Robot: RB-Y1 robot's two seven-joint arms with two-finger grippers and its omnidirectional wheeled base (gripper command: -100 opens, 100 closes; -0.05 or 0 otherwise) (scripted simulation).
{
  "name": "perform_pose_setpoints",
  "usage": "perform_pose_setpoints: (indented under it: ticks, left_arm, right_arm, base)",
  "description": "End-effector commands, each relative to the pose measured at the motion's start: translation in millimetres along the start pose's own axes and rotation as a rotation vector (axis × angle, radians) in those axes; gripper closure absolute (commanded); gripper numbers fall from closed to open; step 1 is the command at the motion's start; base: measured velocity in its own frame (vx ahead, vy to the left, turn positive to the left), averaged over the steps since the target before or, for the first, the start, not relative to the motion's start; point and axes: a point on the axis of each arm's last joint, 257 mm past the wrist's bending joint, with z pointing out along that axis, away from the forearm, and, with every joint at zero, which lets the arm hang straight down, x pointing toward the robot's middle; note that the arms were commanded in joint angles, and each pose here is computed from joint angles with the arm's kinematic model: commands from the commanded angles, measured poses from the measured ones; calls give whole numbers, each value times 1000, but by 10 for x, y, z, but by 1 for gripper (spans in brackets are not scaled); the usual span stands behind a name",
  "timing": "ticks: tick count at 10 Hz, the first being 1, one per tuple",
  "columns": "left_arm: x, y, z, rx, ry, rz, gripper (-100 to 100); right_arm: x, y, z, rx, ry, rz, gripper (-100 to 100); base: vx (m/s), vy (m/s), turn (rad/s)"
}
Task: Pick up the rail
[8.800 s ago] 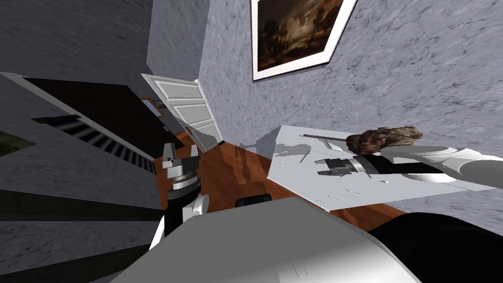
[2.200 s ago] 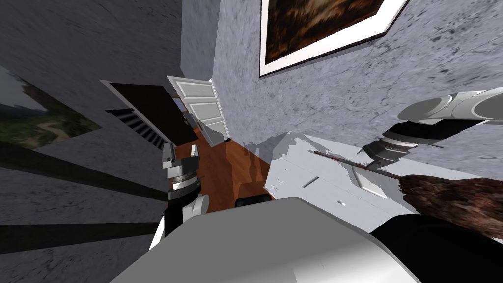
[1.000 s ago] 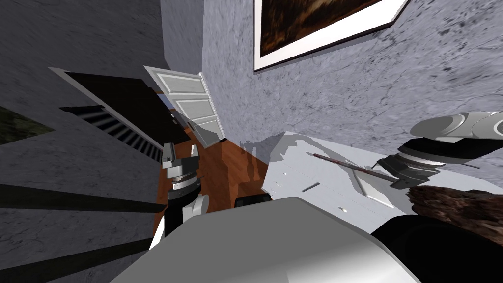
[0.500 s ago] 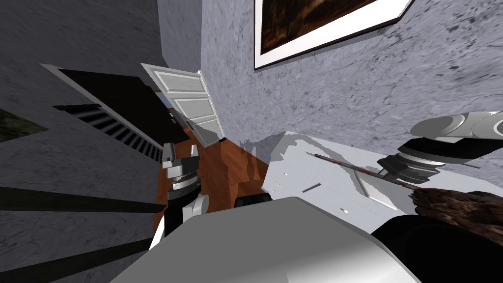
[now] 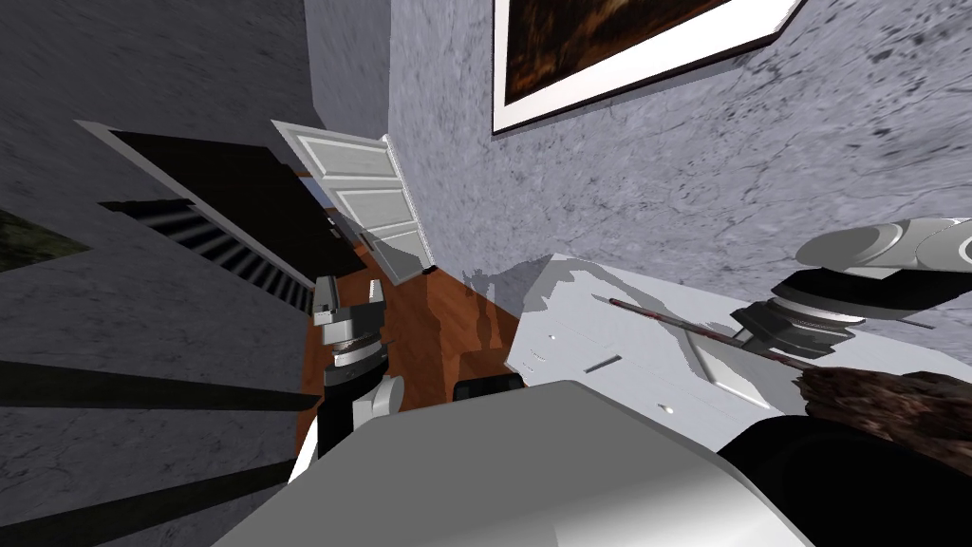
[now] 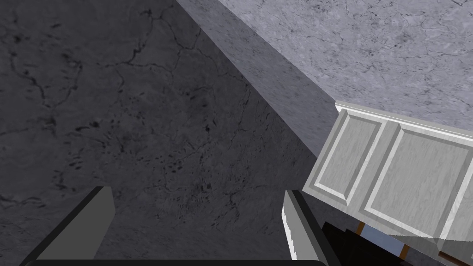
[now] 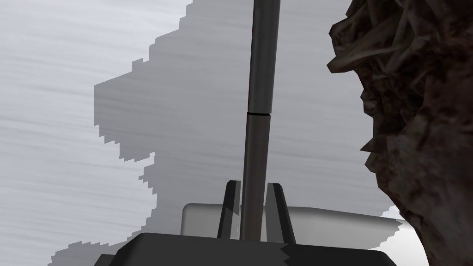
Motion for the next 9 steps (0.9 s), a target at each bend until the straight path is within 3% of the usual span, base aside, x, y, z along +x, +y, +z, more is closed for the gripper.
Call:
perform_pose_setpoints:
  ticks: [1,4,9]
  left_arm:
    - [0,0,0,0,0,0,0]
    - [0,0,0,0,0,0,0]
    - [0,0,0,0,0,0,0]
  right_arm:
    - [4,13,9,-4,-1,1,100]
    - [4,13,9,-4,-1,1,100]
    - [-213,-69,-167,-11,-12,32,100]
  base:
    - [0,0,0]
    - [-2,-3,9]
    - [-32,-33,109]
